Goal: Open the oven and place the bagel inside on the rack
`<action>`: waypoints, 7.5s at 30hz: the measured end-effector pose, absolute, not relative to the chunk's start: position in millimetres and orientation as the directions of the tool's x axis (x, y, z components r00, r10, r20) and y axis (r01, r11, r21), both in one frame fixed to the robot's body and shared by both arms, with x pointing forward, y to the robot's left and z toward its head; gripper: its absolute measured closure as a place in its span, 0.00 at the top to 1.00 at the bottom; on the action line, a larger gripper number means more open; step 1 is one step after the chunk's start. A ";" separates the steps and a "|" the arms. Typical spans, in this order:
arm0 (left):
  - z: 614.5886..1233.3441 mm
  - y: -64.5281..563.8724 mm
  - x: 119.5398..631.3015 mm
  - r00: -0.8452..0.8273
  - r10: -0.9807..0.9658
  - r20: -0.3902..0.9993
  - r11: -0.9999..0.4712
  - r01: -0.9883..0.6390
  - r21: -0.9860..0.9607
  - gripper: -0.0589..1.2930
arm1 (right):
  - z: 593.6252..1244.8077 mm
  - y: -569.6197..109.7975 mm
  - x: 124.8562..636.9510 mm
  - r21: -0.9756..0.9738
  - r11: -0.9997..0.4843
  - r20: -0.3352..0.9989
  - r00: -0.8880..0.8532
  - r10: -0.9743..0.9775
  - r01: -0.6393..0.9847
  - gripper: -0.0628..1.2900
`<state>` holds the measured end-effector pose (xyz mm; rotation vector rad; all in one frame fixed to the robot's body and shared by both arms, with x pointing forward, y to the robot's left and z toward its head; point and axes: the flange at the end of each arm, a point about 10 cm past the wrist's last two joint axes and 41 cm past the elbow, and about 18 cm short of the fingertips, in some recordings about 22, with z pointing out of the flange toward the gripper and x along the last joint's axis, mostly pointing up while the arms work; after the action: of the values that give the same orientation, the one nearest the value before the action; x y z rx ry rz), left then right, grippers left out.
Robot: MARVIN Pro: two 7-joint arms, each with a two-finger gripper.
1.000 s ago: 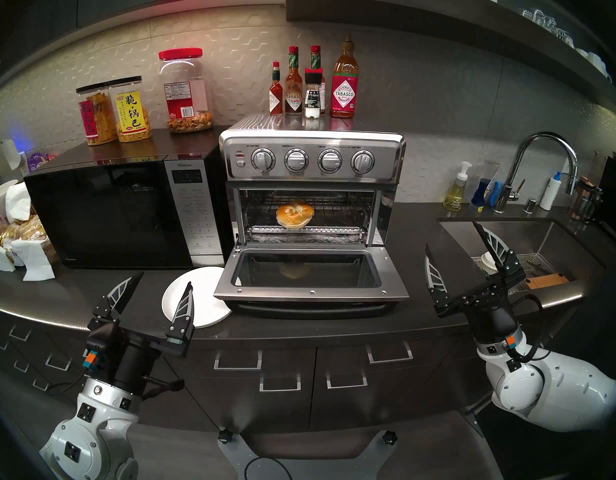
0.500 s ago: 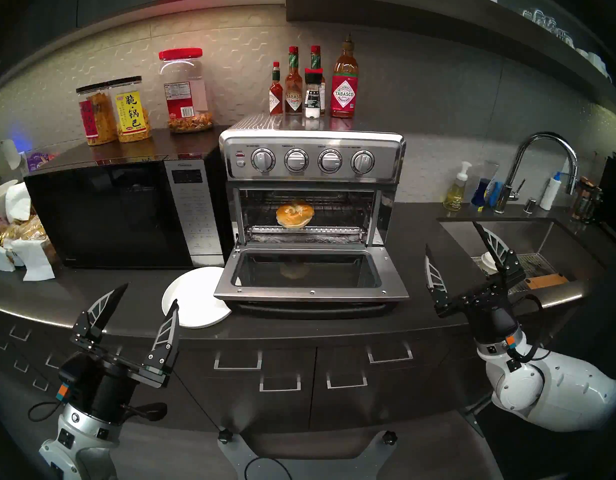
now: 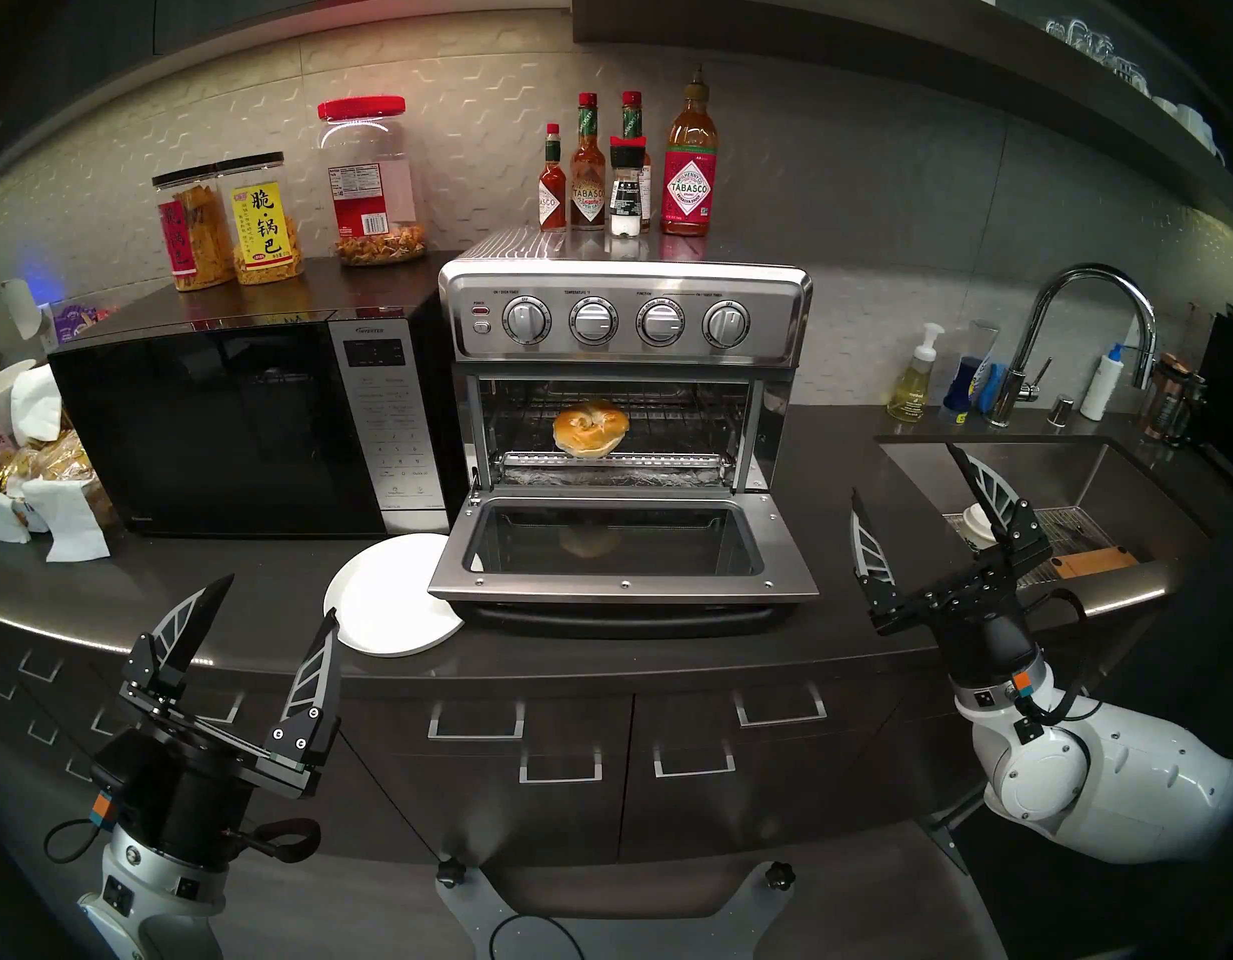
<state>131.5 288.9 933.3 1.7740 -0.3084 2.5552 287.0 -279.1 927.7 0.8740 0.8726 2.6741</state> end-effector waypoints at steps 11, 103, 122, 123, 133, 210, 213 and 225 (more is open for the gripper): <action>932.5 293.1 133.5 -0.332 -0.095 0.939 -0.985 -0.105 -0.136 0.98 | 927.7 -279.1 287.0 0.590 -0.807 0.476 -0.806 0.351 -0.003 0.96; 929.7 290.6 129.7 -0.325 -0.100 0.940 -0.986 -0.096 -0.138 0.98 | 970.8 -34.2 283.4 0.616 -0.663 0.783 -0.424 0.455 0.426 0.03; 929.6 290.8 129.2 -0.324 -0.100 0.941 -0.986 -0.095 -0.138 0.98 | 945.7 -49.7 303.1 0.624 -0.675 0.780 -0.373 0.503 0.394 0.03; 929.6 290.8 129.2 -0.324 -0.100 0.941 -0.986 -0.095 -0.138 0.98 | 943.4 -48.8 305.5 0.624 -0.675 0.780 -0.370 0.505 0.393 0.03; 929.7 290.7 129.2 -0.325 -0.100 0.940 -0.986 -0.096 -0.138 0.98 | 944.5 -40.7 323.8 0.612 -0.694 0.788 -0.368 0.494 0.379 0.03; 929.8 290.9 128.8 -0.327 -0.100 0.940 -0.986 -0.094 -0.138 0.98 | 934.1 -15.1 395.8 0.483 -0.821 0.875 -0.206 0.438 0.304 0.03; 929.8 290.9 128.8 -0.327 -0.100 0.940 -0.986 -0.095 -0.138 0.98 | 927.6 -14.6 399.3 0.486 -0.820 0.874 -0.194 0.446 0.303 0.03; 929.9 290.8 128.9 -0.328 -0.100 0.939 -0.986 -0.095 -0.138 0.98 | 922.6 -14.1 414.2 0.479 -0.830 0.877 -0.180 0.445 0.284 0.03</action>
<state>128.9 290.8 929.9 1.8226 -0.2646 2.5484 414.2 -14.1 922.6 1.9347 0.8671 2.1633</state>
